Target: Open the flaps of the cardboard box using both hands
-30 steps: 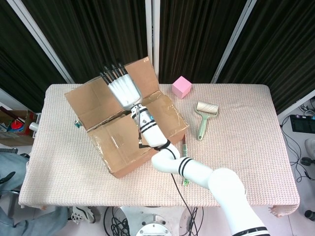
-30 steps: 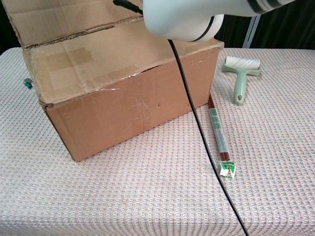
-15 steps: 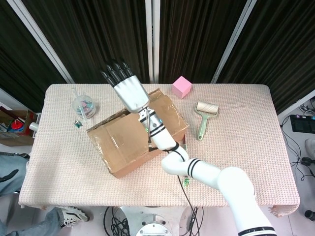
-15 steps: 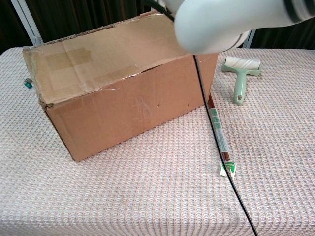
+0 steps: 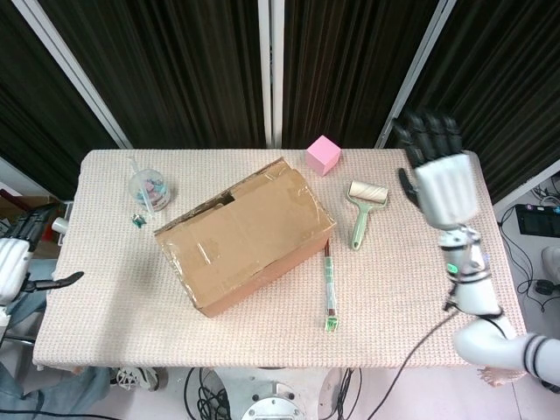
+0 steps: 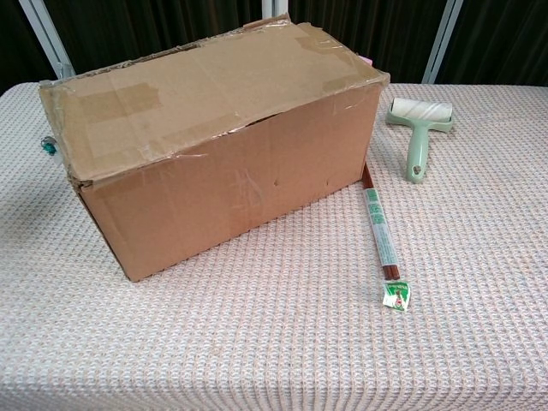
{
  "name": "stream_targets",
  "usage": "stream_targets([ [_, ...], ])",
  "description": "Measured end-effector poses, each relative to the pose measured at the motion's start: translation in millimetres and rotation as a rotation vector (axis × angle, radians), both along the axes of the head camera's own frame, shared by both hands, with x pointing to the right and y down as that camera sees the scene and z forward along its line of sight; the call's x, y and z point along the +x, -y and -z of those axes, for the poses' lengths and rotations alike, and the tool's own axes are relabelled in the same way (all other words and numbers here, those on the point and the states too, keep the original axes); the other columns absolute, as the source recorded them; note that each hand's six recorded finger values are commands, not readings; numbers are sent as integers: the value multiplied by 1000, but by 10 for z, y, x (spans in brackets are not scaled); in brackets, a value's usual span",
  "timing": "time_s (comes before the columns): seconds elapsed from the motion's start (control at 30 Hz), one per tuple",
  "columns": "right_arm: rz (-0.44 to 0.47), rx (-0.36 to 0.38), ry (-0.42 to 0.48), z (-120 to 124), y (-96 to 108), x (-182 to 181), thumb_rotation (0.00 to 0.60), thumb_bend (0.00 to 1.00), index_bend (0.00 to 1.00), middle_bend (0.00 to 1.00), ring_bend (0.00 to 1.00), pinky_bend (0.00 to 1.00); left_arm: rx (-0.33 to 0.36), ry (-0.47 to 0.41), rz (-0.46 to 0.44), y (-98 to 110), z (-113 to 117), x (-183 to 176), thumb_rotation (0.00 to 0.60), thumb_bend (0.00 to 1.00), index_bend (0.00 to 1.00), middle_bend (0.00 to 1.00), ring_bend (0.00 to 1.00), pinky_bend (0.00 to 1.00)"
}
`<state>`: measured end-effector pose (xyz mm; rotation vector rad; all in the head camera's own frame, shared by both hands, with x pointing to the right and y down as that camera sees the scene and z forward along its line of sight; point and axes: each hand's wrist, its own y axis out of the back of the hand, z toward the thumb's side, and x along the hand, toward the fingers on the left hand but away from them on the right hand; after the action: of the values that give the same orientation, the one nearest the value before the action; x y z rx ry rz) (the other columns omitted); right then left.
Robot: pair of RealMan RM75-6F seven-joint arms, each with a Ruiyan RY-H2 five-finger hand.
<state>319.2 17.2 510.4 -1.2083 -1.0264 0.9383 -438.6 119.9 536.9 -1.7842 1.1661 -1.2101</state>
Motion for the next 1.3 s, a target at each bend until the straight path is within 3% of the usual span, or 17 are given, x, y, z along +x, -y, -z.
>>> stream_targets([
  [0.1, -106, 2, -22, 44, -435, 638, 600, 333, 0, 0, 0, 0, -35, -25, -19, 100, -85, 190, 437, 33, 53, 109, 101, 231],
  [0.23, -217, 14, -87, 88, -928, 1276, 600, 329, 0, 0, 0, 0, -85, -57, -60, 250, -202, 493, 308, 4, 57, 114, 101, 232],
  [0.47, -351, -172, -75, -110, -1716, 1910, 600, 302, 0, 0, 0, 0, -152, -89, -130, 462, -381, 997, 246, 0, 62, 117, 101, 230],
  [0.57, -389, -221, -57, -189, -1922, 2008, 600, 301, 0, 0, 0, 0, -198, -86, -129, 480, -492, 1076, 231, 0, 63, 125, 100, 230],
  [0.73, -409, -233, -30, -232, -2032, 2084, 600, 301, 0, 0, 0, 0, -275, -64, -129, 475, -654, 1157, 205, 0, 63, 136, 100, 230],
  [1.3, -430, -214, 17, -248, -1918, 2165, 600, 310, 0, 0, 0, 0, -329, -116, -201, 330, -873, 1471, 201, 0, 65, 223, 100, 229],
])
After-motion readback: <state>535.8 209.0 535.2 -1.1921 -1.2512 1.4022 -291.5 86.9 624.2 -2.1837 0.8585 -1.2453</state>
